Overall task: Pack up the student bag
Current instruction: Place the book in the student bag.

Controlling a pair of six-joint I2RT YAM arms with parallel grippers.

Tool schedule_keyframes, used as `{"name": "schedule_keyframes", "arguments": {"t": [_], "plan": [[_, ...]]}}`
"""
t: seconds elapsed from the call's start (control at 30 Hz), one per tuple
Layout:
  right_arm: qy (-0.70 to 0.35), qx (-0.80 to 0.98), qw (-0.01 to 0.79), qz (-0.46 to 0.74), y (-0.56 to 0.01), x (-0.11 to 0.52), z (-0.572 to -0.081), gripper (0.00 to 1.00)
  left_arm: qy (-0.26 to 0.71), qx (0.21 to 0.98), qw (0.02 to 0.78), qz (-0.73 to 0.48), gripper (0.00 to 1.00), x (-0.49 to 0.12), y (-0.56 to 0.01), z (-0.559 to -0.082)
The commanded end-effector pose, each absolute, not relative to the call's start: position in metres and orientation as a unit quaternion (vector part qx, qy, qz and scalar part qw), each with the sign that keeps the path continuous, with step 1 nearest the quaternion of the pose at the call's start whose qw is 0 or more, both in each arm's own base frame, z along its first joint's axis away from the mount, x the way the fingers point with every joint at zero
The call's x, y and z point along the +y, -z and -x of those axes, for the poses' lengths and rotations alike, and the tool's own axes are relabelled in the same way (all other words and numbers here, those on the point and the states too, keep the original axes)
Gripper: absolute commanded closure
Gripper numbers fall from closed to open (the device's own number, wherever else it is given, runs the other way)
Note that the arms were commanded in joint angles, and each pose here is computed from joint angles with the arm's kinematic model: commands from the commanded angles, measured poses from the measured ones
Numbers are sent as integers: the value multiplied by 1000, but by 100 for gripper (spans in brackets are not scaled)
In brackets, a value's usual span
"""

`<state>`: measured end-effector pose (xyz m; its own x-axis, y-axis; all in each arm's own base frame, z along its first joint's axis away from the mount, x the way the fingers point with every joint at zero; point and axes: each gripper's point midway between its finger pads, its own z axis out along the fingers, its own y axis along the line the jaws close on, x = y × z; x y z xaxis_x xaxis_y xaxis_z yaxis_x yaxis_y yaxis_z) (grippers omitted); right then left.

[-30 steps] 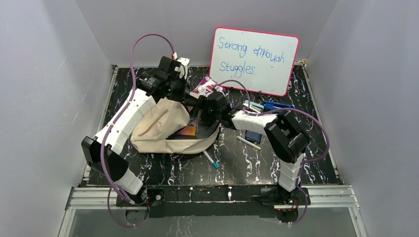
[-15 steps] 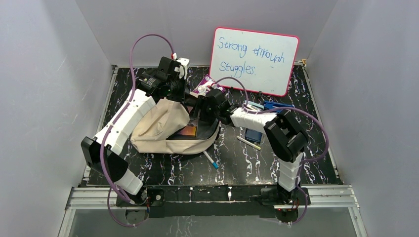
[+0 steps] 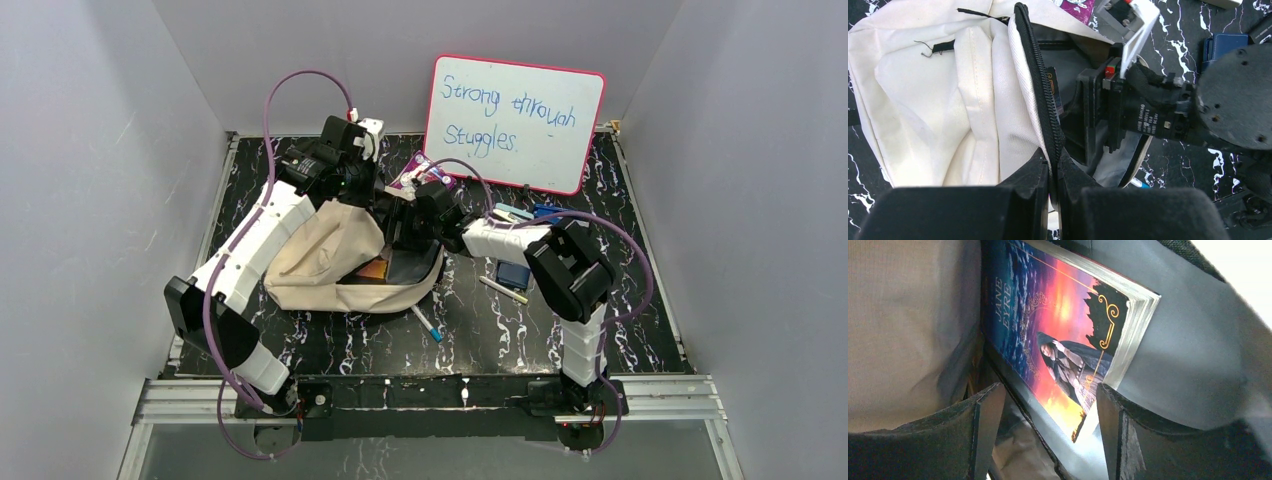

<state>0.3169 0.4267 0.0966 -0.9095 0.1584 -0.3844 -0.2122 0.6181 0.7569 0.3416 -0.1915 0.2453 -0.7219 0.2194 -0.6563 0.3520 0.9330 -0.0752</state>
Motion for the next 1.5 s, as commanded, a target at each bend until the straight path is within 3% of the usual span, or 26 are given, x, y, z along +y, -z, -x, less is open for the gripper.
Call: {"name": "schedule_keyframes", "arguments": {"t": [0.0, 0.33, 0.63, 1.1, 1.47], "plan": [[-425, 854, 300, 24, -148, 410, -328, 23, 109, 909, 372, -151, 100, -189, -265, -340], [-246, 855, 454, -45, -176, 295, -355, 21, 112, 924, 328, -161, 100, -180, -231, -308], [-245, 864, 433, -80, -155, 258, -368, 21, 54, 939, 316, -127, 100, -141, -226, -279], [-256, 869, 414, -86, -141, 255, -362, 21, -107, 911, 389, -82, 100, -79, -289, -298], [-257, 874, 404, -85, -132, 255, -361, 21, -143, 899, 410, -59, 100, -62, -313, -298]]}}
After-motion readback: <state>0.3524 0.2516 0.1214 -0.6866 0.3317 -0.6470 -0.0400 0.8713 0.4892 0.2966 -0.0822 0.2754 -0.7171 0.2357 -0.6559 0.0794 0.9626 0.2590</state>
